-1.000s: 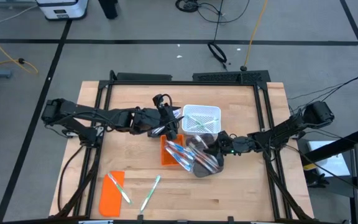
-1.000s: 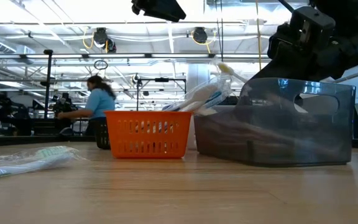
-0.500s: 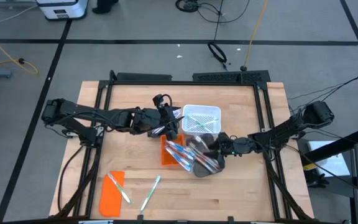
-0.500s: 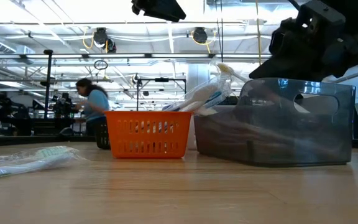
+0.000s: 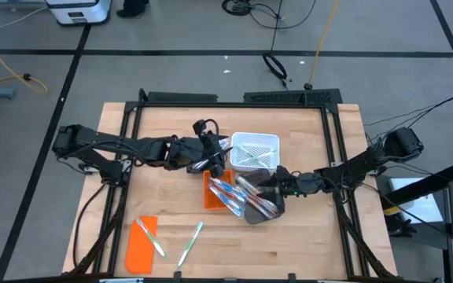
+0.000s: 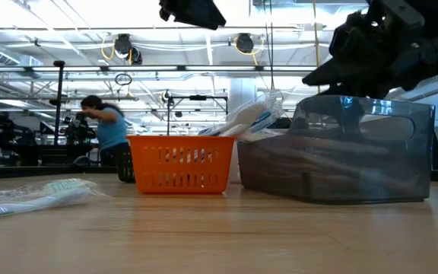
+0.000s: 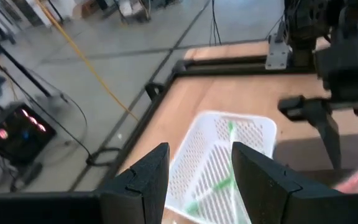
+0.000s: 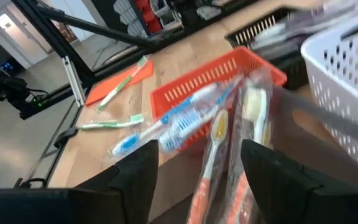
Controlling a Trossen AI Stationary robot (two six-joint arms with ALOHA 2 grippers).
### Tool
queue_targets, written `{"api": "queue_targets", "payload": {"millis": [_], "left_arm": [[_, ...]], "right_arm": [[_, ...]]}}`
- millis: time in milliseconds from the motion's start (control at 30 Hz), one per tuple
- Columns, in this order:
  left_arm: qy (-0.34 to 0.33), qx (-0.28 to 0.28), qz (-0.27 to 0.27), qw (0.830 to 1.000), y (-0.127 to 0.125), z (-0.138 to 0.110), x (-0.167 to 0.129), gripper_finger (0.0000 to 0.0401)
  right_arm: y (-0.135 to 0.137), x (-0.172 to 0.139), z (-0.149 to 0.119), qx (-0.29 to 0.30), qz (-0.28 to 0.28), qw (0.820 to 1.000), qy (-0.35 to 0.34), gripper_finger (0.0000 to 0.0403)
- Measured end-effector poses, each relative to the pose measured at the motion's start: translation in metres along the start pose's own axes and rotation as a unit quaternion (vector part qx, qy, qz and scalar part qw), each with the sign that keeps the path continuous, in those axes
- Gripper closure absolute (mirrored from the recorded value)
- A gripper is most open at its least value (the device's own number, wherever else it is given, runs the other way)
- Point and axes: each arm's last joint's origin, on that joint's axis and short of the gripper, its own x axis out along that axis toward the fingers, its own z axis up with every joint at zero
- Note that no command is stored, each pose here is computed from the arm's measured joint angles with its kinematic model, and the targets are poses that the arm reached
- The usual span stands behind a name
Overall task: Pick & Place Toothbrushes
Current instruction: Put the green toothbrush into the white bin
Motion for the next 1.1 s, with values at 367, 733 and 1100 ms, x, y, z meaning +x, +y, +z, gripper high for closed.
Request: {"api": "queue_targets", "payload": {"millis": [367, 733, 1100], "left_arm": [[0.158, -0.084, -0.131, 0.975, -0.022, -0.03, -0.015, 0.0224], [0.244, -0.186, -0.16, 0.938, -0.063, -0.042, -0.052, 0.0224], [0.297, -0.336, -0.166, 0.878, -0.109, -0.095, -0.079, 0.0224]], "right_arm": [[0.006, -0.002, 0.011, -0.085, 0.027, 0.994, -0.056, 0.019], [0.001, 0.0, 0.015, -0.106, 0.013, 0.992, -0.062, 0.019], [-0.001, 0.0, 0.016, -0.121, 0.007, 0.991, -0.064, 0.019]]}}
